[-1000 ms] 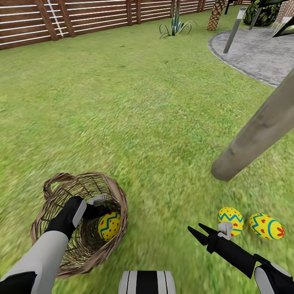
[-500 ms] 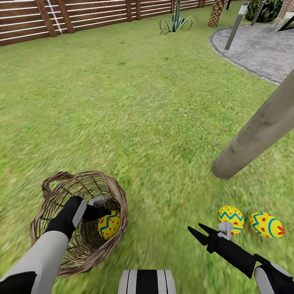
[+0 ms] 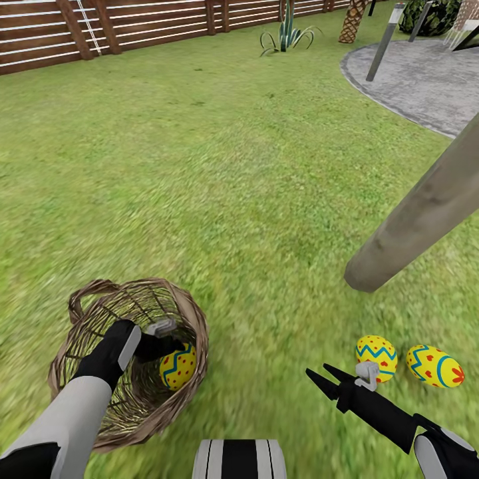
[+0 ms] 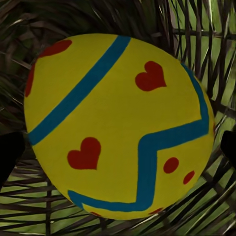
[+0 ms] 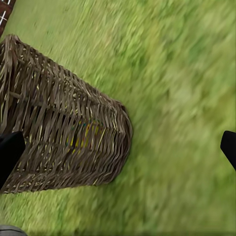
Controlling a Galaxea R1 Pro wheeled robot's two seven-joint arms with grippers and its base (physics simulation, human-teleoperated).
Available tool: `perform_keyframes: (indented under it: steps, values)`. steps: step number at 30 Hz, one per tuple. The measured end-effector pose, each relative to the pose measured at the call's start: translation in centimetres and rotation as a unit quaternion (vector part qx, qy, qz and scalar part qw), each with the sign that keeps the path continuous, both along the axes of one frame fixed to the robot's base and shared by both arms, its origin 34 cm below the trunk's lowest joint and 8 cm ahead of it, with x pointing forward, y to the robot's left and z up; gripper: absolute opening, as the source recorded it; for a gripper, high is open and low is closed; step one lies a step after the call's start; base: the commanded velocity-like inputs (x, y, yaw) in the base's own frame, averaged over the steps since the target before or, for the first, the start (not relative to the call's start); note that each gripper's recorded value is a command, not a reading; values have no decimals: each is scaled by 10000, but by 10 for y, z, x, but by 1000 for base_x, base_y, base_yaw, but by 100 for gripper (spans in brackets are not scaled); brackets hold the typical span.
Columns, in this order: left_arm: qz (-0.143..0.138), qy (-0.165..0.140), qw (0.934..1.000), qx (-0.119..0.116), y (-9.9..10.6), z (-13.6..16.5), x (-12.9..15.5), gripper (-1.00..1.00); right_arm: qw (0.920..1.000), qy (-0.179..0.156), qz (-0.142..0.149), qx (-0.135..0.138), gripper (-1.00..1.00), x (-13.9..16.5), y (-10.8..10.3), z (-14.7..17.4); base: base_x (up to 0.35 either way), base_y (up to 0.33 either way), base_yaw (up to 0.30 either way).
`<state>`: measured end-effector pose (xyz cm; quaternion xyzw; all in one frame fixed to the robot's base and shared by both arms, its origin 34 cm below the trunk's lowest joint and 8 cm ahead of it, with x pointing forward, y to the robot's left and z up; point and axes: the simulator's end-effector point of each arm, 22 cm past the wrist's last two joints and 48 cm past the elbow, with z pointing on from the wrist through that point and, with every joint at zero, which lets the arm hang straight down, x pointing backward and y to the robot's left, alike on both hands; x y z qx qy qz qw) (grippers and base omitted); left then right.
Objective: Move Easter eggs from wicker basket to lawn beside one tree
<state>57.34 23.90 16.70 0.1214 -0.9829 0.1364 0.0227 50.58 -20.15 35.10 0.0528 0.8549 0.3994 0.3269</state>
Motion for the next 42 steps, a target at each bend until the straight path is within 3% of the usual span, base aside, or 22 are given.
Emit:
perform_keyframes:
  steps: [42]
  values:
    - [59,196,9997,-128,-6,-23,-14,100,9997,250,-5,-9,100,-7,0,-22,0,0,0]
